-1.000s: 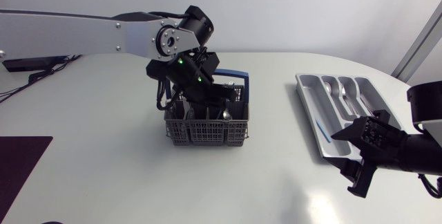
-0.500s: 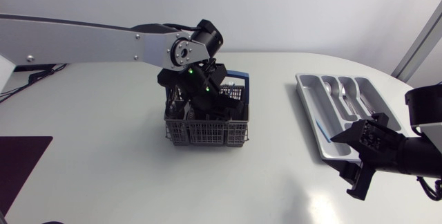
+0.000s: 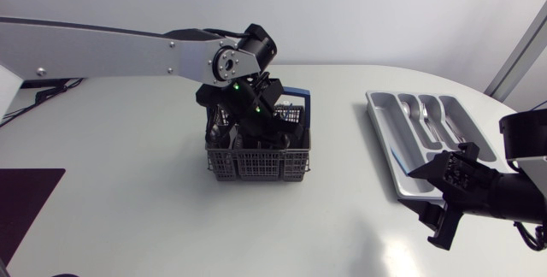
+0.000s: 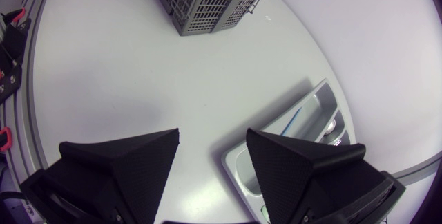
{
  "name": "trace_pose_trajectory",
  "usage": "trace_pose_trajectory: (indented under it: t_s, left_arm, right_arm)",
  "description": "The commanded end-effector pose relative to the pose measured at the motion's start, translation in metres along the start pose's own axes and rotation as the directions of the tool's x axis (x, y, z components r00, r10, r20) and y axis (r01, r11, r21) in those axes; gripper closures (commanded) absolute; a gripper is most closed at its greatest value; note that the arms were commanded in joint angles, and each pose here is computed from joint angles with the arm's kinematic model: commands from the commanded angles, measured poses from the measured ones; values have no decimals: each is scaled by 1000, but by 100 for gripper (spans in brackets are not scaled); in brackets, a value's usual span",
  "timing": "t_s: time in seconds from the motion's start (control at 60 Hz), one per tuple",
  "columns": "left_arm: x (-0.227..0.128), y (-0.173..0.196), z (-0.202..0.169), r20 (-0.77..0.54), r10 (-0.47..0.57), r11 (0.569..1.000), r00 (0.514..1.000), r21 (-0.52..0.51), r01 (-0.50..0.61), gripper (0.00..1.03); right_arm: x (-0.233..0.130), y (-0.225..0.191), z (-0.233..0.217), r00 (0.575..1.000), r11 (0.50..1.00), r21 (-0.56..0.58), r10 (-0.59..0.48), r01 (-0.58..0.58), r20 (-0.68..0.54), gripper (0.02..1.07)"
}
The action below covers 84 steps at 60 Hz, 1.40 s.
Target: Unload the cutlery basket into the drawer organizer.
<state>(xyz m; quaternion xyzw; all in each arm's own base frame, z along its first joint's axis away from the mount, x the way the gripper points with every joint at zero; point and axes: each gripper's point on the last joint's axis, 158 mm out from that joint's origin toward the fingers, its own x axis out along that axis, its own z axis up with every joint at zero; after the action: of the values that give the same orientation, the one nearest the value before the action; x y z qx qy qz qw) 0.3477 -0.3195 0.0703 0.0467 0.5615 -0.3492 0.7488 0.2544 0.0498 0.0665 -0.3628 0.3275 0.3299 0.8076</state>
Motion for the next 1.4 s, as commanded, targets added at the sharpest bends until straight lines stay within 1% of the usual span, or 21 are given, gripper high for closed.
trace_pose_trajectory:
  t_s: [0.0,0.3,0.533,0.733,0.867,1.067,1.217,1.383]
  left_arm:
    - [7,-3,-2,-23,-14,1000,1000,14,14,95]
    - [2,8,8,5,-9,1000,1000,-19,9,93]
    - [-9,-2,13,29,-50,999,998,-9,51,95]
    - [-31,-9,20,71,-90,996,993,3,90,95]
    - [-48,-22,24,100,-148,989,984,21,147,95]
    - [-62,-31,26,122,-186,982,975,47,182,96]
    - [-84,-35,32,164,-216,976,962,58,210,96]
    - [-112,-44,34,202,-257,966,945,86,244,96]
  right_arm:
    - [4,7,-9,1000,1000,-5,7,-7,-17,35]
    - [4,7,-11,1000,1000,-5,6,-6,-23,35]
    - [6,11,-12,1000,1000,-8,15,-15,-25,35]
    - [6,12,-13,1000,1000,-10,17,-17,-25,35]
    - [6,13,-12,999,1000,-14,17,-17,-28,35]
    - [5,13,-10,1000,1000,-20,12,-13,-24,35]
    - [3,11,-7,1000,1000,-17,4,-4,-17,35]
    - [1,14,7,1000,1000,-4,8,-8,14,35]
